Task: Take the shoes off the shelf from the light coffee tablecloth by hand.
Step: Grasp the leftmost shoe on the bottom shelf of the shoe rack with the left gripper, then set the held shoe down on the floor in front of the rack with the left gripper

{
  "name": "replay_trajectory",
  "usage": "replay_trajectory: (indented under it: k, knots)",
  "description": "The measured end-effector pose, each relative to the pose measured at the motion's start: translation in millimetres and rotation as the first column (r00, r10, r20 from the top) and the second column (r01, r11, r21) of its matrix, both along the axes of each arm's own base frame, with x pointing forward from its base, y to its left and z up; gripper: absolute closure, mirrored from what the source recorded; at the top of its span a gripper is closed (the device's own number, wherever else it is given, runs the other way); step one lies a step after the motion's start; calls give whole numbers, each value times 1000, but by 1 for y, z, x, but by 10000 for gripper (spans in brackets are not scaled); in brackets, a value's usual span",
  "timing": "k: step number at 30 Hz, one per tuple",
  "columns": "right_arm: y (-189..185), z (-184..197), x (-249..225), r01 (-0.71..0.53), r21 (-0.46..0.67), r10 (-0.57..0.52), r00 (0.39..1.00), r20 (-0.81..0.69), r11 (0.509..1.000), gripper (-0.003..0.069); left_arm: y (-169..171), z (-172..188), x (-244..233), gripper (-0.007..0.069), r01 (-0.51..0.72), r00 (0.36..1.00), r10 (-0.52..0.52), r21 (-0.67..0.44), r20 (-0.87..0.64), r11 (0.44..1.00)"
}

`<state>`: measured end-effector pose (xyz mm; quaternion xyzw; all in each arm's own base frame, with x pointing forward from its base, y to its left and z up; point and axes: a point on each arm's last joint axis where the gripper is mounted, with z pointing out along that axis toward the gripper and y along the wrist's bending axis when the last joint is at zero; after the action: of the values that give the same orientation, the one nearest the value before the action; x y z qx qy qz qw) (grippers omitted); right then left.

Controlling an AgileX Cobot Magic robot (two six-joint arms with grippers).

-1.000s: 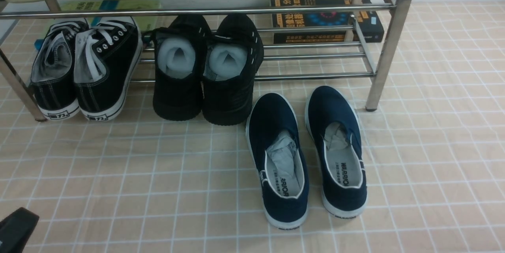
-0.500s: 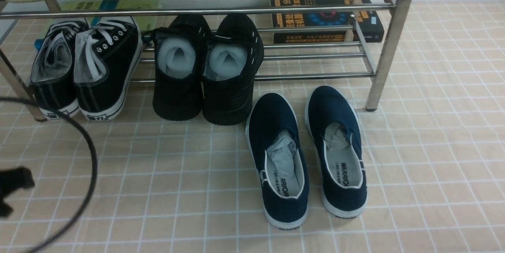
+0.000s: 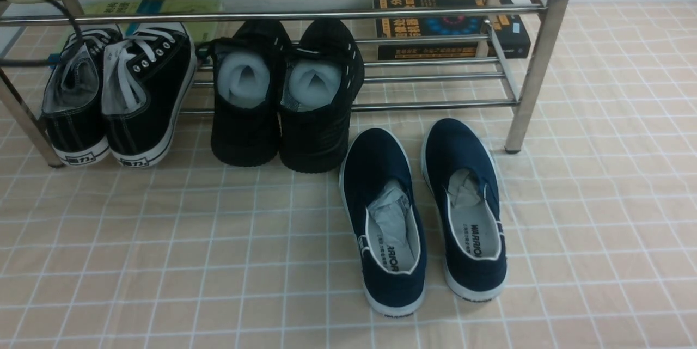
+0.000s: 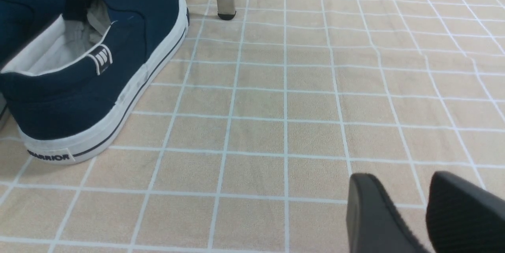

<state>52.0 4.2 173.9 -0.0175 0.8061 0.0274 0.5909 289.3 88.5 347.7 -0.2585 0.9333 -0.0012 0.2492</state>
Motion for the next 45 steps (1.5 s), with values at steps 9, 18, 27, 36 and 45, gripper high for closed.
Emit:
replay_trajectory:
  k: [9, 18, 27, 36, 45]
  knots:
    - [0, 0, 0, 0, 0, 0, 1000, 0, 1000, 421, -24, -9, 43, 459, 60, 981, -54, -28, 184, 998]
    - [0, 0, 0, 0, 0, 0, 1000, 0, 1000, 421, -27, -51, 88, 243, 102, 968, -111, 51, 224, 993]
    - [0, 0, 0, 0, 0, 0, 1000, 0, 1000, 421, -22, -84, 104, 235, 125, 979, -138, 92, 150, 988]
    - [0, 0, 0, 0, 0, 0, 1000, 0, 1000, 421, -17, -100, 112, 438, 99, 984, -114, 113, 137, 989]
    - [0, 0, 0, 0, 0, 0, 1000, 0, 1000, 420, -20, -60, 72, 614, 90, 996, -92, 116, 14, 989]
